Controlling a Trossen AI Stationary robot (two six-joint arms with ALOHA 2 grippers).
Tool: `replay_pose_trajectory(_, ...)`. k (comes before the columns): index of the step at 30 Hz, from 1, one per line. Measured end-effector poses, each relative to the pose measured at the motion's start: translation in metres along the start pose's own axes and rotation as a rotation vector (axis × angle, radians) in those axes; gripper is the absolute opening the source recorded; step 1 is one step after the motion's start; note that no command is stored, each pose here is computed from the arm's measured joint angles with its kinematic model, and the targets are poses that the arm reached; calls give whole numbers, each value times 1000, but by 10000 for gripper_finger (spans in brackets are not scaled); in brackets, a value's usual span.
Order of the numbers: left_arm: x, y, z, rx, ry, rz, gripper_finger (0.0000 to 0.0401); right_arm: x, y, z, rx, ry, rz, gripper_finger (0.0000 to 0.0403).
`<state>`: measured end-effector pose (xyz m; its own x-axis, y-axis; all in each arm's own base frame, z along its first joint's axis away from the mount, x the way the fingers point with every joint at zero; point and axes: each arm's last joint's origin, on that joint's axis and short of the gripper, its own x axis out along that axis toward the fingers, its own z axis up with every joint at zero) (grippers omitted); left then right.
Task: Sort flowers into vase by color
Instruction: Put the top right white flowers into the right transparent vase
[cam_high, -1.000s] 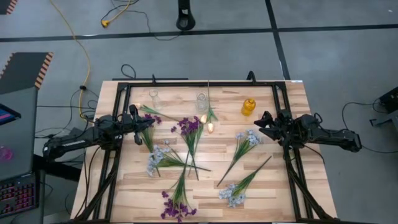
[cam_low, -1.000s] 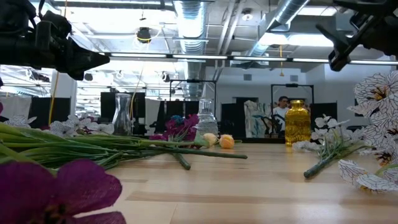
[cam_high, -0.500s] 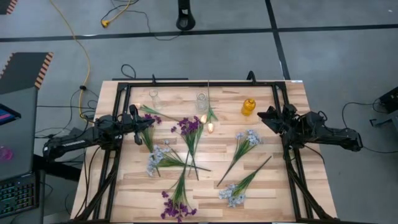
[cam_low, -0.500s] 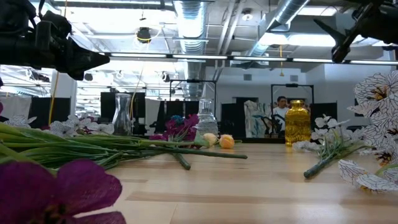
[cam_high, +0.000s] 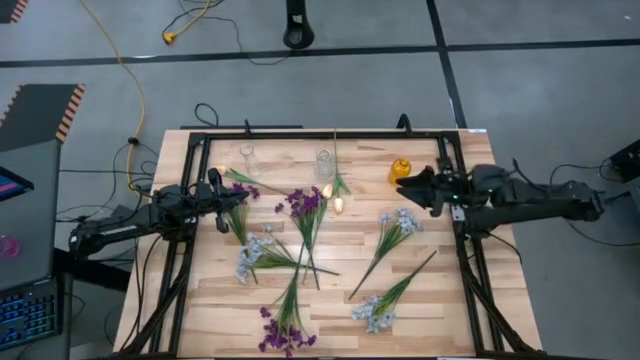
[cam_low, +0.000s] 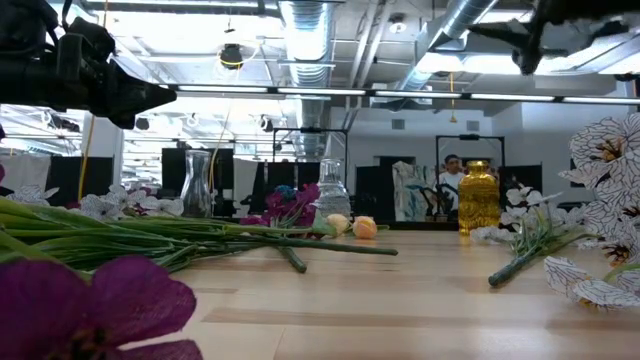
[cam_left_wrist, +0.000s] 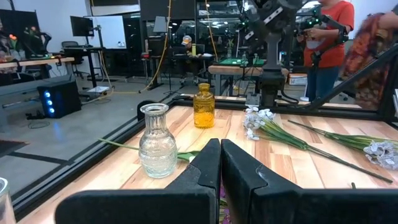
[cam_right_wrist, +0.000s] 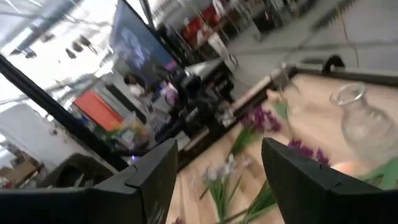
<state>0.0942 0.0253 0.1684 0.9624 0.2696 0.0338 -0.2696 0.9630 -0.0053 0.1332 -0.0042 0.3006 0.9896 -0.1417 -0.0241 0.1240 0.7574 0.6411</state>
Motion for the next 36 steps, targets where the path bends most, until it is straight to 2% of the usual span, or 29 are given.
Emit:
replay_pose_trajectory(6,0,0,0,0,0,0,0,31,27,11,60,173,-146,260)
replay_pose_trajectory(14,0,0,0,0,0,0,0,72,59,5,210,407,-376,260)
replay_pose_trajectory(19,0,0,0,0,1,0,0,95,70,-12,293,532,-556,260)
replay_pose_trajectory(25,0,0,0,0,0,0,0,116,74,-41,402,619,-775,260)
replay_pose_trajectory(30,0,0,0,0,1,0,0,128,71,-72,518,713,-912,260)
replay_pose_trajectory(36,0,0,0,0,3,0,0,136,61,-106,588,799,-1125,260)
